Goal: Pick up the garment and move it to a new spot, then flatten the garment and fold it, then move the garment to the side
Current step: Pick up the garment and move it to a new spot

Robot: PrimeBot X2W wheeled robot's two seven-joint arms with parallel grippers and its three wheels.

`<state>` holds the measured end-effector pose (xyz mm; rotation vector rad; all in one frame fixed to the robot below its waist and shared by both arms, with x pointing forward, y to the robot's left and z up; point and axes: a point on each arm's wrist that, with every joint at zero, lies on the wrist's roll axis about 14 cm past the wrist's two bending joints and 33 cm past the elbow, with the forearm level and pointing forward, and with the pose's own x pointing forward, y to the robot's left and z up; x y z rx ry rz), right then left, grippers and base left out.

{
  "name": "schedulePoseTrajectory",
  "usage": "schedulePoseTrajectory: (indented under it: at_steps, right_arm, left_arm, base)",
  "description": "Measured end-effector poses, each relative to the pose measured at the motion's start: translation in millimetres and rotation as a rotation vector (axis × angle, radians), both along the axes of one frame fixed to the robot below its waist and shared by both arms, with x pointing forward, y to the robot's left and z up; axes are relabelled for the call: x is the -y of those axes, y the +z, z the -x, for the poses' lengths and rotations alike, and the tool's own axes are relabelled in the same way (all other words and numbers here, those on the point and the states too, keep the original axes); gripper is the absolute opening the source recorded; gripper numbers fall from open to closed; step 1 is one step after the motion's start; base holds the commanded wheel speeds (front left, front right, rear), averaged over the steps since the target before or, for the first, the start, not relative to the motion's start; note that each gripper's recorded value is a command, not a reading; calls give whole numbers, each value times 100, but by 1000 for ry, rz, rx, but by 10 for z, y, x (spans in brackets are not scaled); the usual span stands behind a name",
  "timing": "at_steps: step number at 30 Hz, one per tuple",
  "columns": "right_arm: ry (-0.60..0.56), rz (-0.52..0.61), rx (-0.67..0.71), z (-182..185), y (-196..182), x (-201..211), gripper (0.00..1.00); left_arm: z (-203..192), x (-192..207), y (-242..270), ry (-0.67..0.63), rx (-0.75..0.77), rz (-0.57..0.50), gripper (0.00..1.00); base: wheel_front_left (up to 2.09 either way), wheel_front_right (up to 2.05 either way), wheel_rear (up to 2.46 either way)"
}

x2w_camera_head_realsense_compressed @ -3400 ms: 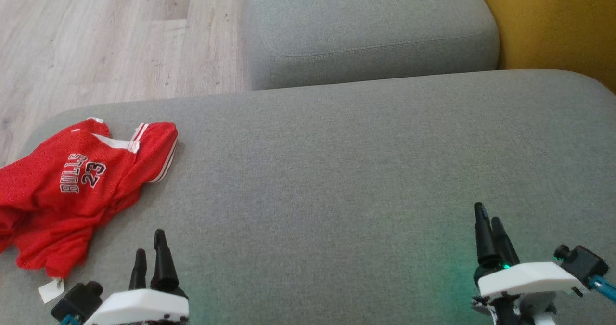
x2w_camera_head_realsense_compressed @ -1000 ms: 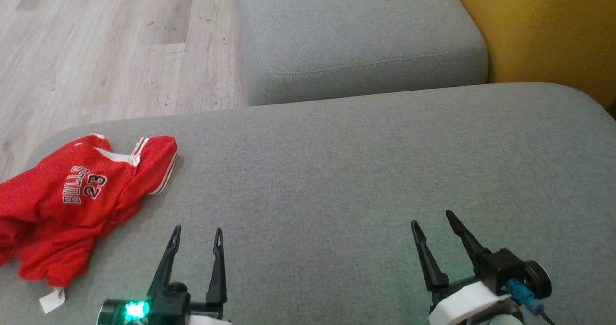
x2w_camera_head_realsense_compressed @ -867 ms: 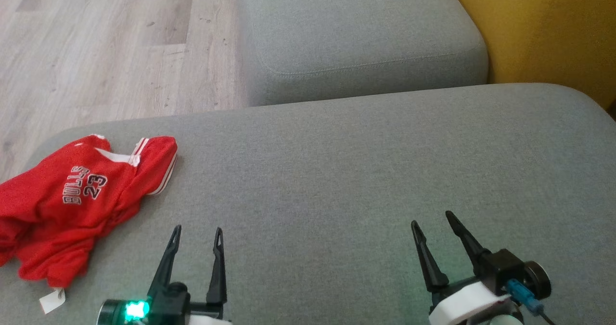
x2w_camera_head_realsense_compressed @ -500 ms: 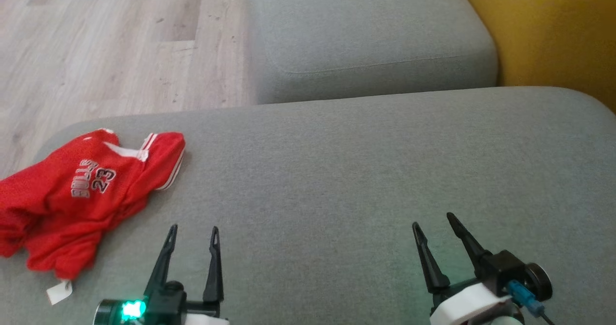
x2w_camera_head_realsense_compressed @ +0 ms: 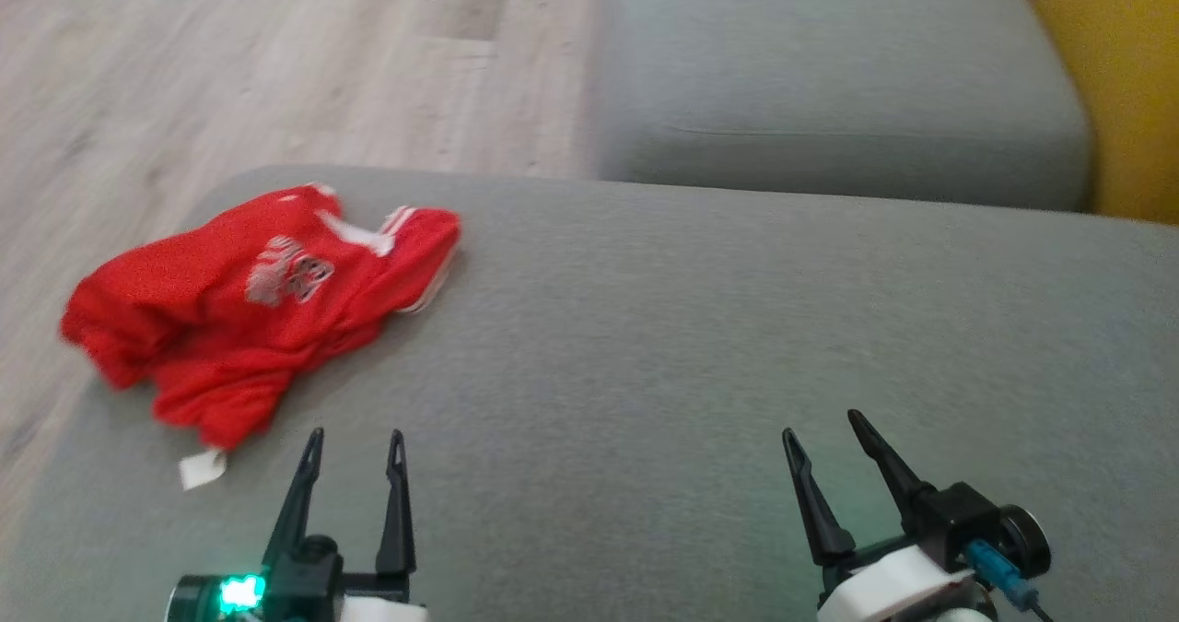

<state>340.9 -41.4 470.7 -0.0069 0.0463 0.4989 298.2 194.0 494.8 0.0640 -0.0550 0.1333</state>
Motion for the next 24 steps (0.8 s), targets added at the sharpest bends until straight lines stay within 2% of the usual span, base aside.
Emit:
schedulePoseTrajectory:
  at_steps: [16, 24]
  right_arm:
    - [246, 5, -27, -26, -63, -778, 100]
    - [277, 17, -49, -154, -176, -901, 100]
  left_arm:
    - [512, -695, 79, 259, 33, 24, 100]
    - [657, -1056, 238, 396, 66, 5, 100]
  base:
    - [0, 0, 0]
    - [0, 0, 0]
